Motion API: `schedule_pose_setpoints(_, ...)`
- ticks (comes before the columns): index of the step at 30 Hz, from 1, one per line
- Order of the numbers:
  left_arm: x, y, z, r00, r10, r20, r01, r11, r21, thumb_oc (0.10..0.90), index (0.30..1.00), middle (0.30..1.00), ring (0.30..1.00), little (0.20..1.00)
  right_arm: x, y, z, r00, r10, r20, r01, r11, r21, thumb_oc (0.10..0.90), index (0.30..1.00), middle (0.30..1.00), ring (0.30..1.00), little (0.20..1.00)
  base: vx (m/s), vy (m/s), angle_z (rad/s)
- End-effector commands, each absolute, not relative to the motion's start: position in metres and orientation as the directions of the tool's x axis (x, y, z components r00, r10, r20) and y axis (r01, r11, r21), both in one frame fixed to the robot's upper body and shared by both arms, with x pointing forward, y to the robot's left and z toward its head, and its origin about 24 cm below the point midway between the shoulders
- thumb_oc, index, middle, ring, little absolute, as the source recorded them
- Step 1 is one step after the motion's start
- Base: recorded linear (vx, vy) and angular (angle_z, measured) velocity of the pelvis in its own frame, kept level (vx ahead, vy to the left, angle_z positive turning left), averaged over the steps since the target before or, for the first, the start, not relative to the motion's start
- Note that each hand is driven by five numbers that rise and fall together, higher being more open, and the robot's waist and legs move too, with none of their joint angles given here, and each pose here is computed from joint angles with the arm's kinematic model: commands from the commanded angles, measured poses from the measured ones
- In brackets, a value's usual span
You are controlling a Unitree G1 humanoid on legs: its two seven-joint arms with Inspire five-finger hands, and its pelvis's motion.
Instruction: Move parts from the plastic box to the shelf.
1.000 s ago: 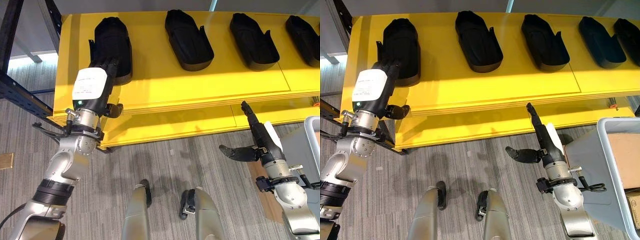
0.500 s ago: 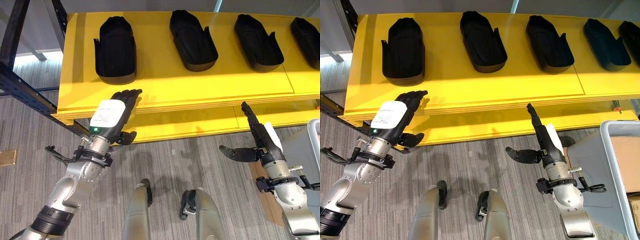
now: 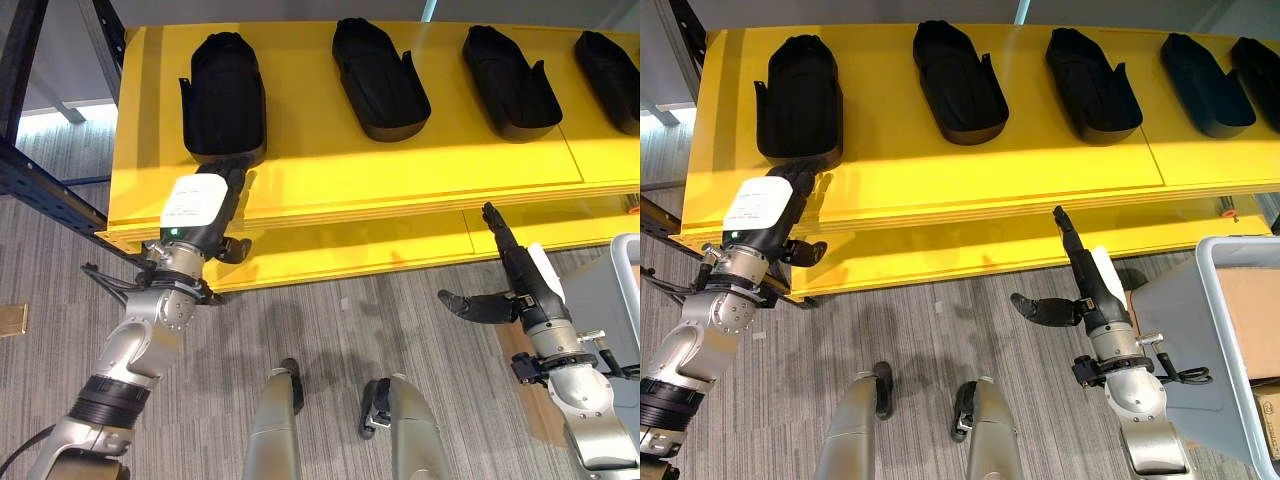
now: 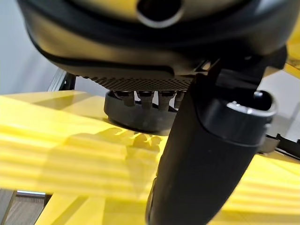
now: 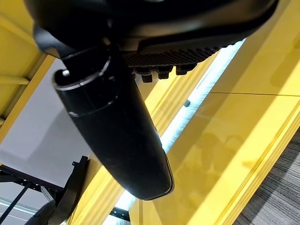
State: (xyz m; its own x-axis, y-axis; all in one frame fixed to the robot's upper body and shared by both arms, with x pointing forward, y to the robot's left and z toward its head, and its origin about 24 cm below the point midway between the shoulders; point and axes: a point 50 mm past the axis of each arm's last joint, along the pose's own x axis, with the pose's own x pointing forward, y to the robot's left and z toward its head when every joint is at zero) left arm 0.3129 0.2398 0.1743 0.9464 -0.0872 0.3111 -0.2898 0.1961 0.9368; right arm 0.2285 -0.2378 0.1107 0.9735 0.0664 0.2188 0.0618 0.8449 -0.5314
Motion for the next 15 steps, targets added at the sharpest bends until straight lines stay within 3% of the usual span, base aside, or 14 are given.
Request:
schedule_pose_setpoints(1,0.32,0.239,0.231,0.836,-0.076,0.543,-0.528,0.155,0.835,0.9,1.0,1.0,1.0,1.0,0.228,-0.234,0.156,0.896,0.129,0.425,0.127,0.842,-0.525,0.9,1.0,1.0,1.0,1.0,0.03,0.015,-0.03)
schedule_pose_setpoints(15,0.33,0.25,0.229,0.862,-0.018,0.507,-0.499,0.144,0.854,0.9,1.0,1.0,1.0,1.0,0.226,-0.233,0.156,0.898,0.148,0.414,0.104,0.843,-0.527,0.9,1.0,1.0,1.0,1.0,0.0,0.001,0.0)
